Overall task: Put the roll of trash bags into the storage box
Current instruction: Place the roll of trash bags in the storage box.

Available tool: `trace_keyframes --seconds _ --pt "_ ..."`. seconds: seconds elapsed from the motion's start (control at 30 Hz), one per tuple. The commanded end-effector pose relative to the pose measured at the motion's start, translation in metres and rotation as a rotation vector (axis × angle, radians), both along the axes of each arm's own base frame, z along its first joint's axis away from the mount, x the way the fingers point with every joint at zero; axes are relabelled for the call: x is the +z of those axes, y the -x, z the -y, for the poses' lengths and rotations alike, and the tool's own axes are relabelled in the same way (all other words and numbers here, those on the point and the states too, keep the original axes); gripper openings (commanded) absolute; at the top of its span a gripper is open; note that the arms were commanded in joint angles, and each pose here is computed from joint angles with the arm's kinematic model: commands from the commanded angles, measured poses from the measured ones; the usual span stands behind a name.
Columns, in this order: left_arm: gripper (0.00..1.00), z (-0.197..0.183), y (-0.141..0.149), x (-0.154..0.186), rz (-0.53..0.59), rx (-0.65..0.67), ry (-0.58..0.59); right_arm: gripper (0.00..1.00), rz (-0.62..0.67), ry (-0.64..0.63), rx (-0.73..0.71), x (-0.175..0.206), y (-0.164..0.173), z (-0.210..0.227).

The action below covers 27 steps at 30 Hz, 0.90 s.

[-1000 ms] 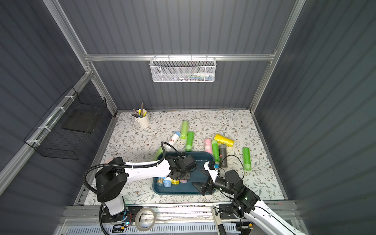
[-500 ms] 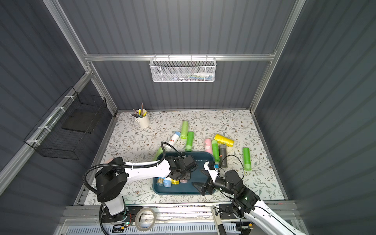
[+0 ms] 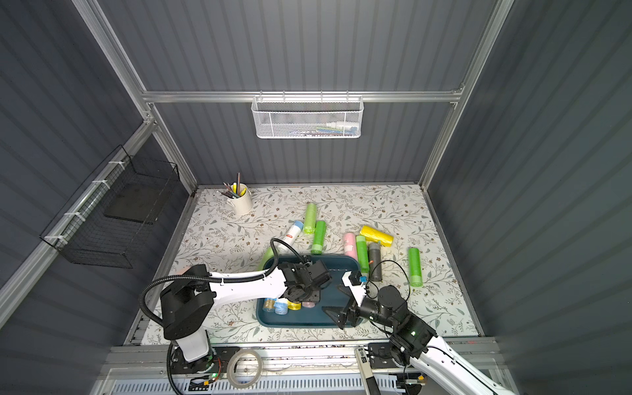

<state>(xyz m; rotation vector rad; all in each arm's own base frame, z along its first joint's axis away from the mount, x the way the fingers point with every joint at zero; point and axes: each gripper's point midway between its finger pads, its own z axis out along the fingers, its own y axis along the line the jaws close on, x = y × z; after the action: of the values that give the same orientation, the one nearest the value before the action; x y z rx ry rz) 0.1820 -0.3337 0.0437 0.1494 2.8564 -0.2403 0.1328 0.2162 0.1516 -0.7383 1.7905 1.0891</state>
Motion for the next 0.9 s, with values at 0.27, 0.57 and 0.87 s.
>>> trace_keyframes --seconds 0.27,0.57,0.87 --pt "0.56 -0.017 0.001 0.000 -0.009 0.010 -0.078 0.99 0.019 -0.021 0.009 0.008 0.000 -0.002" --pt "0.57 -0.013 0.000 0.011 -0.001 0.007 -0.055 0.99 0.018 -0.021 0.012 0.008 0.001 -0.002" --pt "0.57 -0.015 -0.002 0.017 0.015 0.008 -0.060 0.99 0.019 -0.022 0.012 0.008 0.001 -0.002"
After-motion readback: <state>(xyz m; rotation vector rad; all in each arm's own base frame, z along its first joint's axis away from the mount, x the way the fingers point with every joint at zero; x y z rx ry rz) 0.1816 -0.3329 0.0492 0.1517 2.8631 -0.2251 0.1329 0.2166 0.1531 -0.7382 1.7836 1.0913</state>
